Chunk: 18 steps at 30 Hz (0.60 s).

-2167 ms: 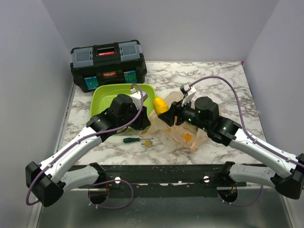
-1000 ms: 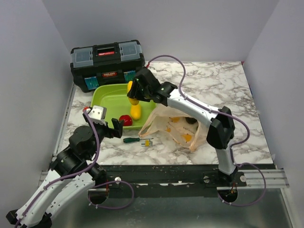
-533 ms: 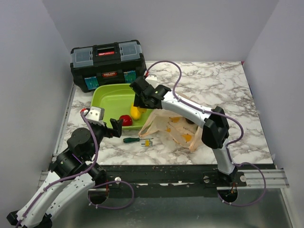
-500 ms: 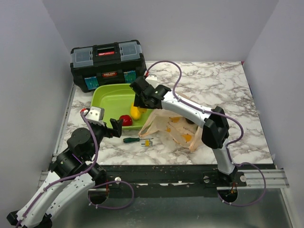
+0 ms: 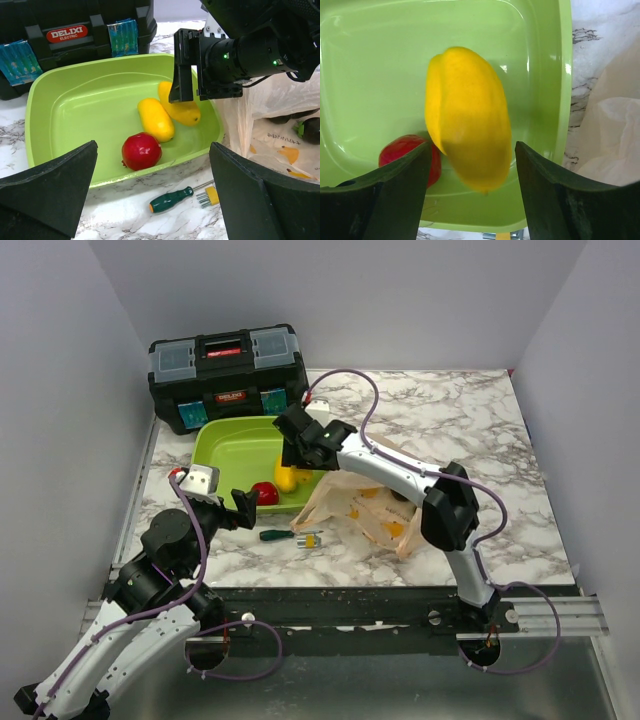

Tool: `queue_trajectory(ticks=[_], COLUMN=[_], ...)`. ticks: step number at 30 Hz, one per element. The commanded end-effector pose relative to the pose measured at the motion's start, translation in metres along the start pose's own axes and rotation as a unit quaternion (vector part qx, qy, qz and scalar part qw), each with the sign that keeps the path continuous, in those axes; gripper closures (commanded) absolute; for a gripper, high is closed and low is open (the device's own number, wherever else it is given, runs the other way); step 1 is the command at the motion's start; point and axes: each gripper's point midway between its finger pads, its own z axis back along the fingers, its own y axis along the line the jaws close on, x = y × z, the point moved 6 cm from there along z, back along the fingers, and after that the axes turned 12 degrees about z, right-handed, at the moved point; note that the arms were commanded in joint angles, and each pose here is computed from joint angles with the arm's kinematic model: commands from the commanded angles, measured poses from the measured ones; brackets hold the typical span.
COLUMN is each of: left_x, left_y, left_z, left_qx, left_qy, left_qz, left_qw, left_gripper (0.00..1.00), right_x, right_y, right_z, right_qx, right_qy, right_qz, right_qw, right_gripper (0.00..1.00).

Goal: Take the fake fruits out of the plastic bag
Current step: Place the fake fruit in the bin.

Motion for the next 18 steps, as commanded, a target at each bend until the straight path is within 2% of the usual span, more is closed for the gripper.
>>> queue_trajectory(ticks=[1,3,10,15,18], left_x=[0.002,0.001,-0.002,-0.008,-0.016], left_y=[0.001,0.001,-0.001,-0.007,-0.017], left_z=[-0.003,-0.004,-0.008,-0.013,-0.019], left_qx=[0.009,0.008,0.008,-0.015,-0.049], left_qy=[-0.007,-0.003,0.005,0.024,0.048], left_qz=[-0.004,-0.006,-0.009,-0.016,-0.021], left_qw=[1.000,1.000,1.000,0.999,0.997], left_gripper=[0.07,0.07,0.08,0.07,0.06], right_x=[-0.003,0.000,0.017,0.030,0.038], right_y=[-0.003,-0.002,0.004,-0.005,-0.008], right_z=[0.005,0.009,0.039,0.083,0.123], right_qx=[0.000,0.015,0.064,0.113,0.184], right_qy=[-0.008,-0.016,-0.050,-0.097,-0.136], right_qz=[0.025,0.031,0.056,0.081,0.103], right_qw=[1.000,0.999,0.995,0.986,0.968], right_gripper=[0.28,0.25,0.25,0.25,0.25])
